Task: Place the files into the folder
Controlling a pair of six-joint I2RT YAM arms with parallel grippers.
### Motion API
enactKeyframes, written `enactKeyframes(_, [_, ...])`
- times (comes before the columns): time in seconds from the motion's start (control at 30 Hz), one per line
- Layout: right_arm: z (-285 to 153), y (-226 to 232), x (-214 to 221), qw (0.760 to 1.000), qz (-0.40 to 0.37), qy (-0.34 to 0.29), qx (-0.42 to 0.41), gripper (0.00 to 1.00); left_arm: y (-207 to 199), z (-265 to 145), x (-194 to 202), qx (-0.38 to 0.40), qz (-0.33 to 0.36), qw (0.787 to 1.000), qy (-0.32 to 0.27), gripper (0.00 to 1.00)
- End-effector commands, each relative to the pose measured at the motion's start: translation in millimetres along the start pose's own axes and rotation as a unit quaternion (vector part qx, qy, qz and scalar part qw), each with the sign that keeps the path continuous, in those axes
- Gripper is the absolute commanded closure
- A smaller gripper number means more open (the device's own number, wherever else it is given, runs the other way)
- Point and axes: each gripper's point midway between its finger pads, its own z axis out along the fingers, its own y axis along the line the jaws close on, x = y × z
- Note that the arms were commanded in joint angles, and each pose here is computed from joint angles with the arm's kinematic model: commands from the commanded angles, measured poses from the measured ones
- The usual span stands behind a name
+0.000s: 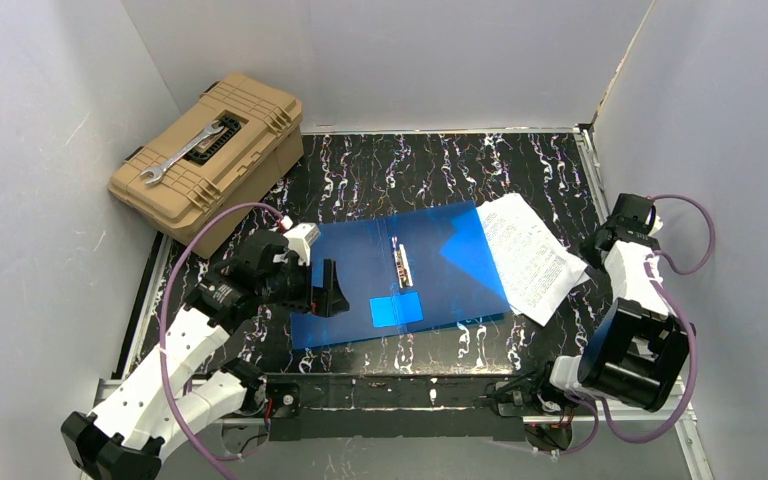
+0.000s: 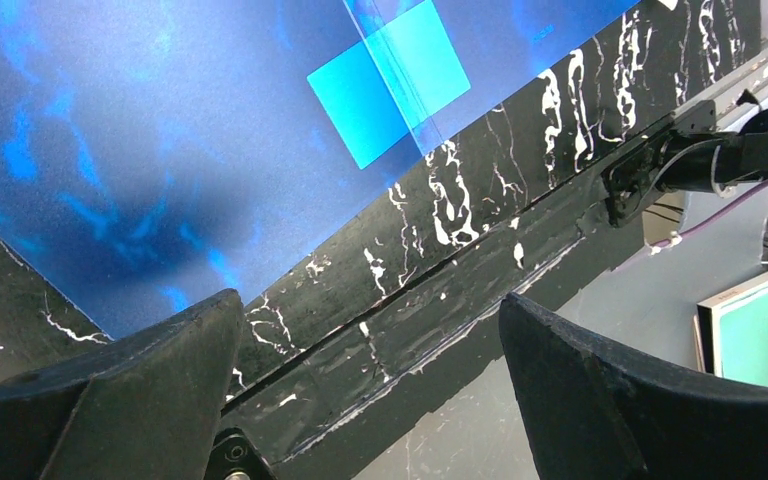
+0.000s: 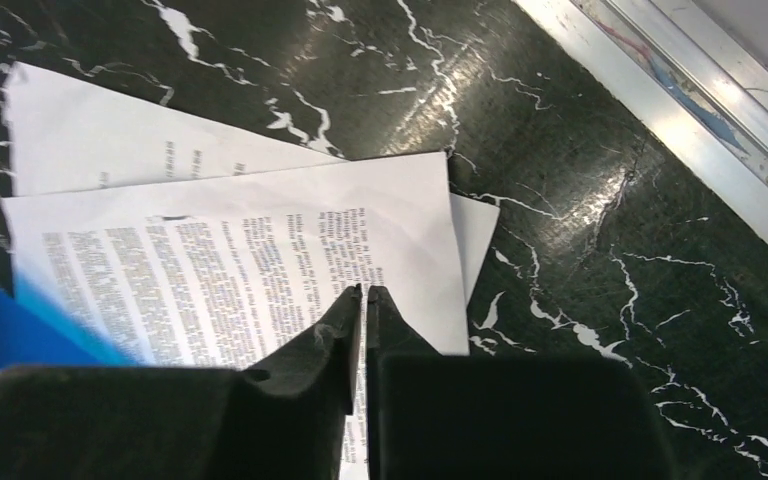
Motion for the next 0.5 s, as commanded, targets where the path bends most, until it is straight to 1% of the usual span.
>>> enactKeyframes(0.0, [-25, 21, -25, 0.999, 0.007, -0.031, -0.035, 0.77, -22, -9, -19, 0.032, 0.0, 0.999, -0.011, 0.02])
enactKeyframes(0.03, [-28, 24, -25, 0.999, 0.004, -0.035, -0.039, 0.69, -27, -10, -25, 0.039, -0.001, 0.999, -0.014, 0.02])
enactKeyframes(0.1, [-33, 27, -27, 0.998, -0.003, -0.045, -0.041, 0.57, -36, -9, -36, 0.055, -0.005, 0.998, -0.021, 0.02])
enactKeyframes(0.17, [-36, 24, -27, 0.998, -0.008, -0.054, -0.033, 0.48, -48, -6, -49, 0.077, -0.016, 0.996, -0.03, 0.02])
enactKeyframes(0.37, [-29, 10, -19, 0.997, -0.011, -0.071, -0.015, 0.26, -87, 10, -92, 0.147, -0.041, 0.987, -0.043, 0.02])
enactKeyframes(0.47, [-16, 5, -6, 0.998, -0.009, -0.053, -0.011, 0.2, -104, 24, -112, 0.166, -0.045, 0.984, -0.047, 0.02])
